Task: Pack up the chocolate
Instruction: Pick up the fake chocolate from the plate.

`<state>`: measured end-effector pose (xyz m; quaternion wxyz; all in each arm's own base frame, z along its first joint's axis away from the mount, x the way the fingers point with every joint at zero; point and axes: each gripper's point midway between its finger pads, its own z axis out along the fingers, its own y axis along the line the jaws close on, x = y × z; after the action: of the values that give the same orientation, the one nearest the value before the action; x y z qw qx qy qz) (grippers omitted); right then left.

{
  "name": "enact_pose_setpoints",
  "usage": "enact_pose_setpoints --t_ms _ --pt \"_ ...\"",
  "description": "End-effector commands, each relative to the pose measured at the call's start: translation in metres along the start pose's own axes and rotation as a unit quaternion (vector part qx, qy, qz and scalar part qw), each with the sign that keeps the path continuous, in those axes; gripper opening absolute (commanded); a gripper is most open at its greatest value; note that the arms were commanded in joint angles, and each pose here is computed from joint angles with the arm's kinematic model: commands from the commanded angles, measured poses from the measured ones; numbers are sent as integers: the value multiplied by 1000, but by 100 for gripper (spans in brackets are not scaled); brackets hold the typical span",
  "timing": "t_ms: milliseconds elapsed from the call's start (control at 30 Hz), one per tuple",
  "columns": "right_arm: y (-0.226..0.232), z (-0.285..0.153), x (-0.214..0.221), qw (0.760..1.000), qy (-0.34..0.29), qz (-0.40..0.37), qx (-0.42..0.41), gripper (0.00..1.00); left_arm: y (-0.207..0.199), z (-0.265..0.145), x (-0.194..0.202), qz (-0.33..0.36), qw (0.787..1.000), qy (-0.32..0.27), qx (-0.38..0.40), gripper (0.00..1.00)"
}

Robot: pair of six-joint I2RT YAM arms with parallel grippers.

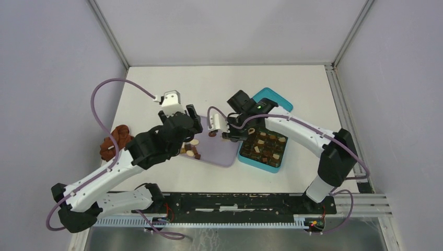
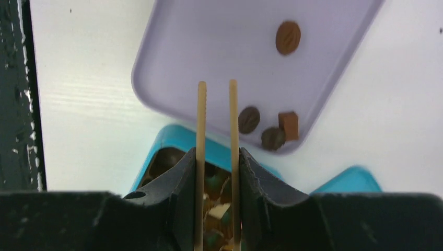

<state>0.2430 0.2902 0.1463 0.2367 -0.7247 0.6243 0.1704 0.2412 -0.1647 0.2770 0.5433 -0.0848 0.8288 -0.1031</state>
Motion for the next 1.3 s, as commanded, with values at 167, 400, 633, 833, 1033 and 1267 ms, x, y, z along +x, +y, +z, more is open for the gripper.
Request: enact_pose_setpoints --t_ms 167,400,633,833,1033,1267 --pt "2 49 -55 998 -7 -54 8 37 62 26 7 -73 995 41 -60 76" --pt "13 92 -64 998 25 -57 -10 37 84 53 8 -64 991 70 -90 77" --pt "12 121 -67 996 60 -57 -13 38 89 41 -4 -106 990 35 -89 77" --pt "16 131 -55 995 77 -52 -22 39 95 24 -9 -132 988 12 -83 77" --pt "20 139 -45 994 90 -48 -30 44 97 22 -9 -132 987 11 -86 77" --pt "20 147 -41 994 98 -45 -34 45 97 22 -11 -130 988 10 -88 77"
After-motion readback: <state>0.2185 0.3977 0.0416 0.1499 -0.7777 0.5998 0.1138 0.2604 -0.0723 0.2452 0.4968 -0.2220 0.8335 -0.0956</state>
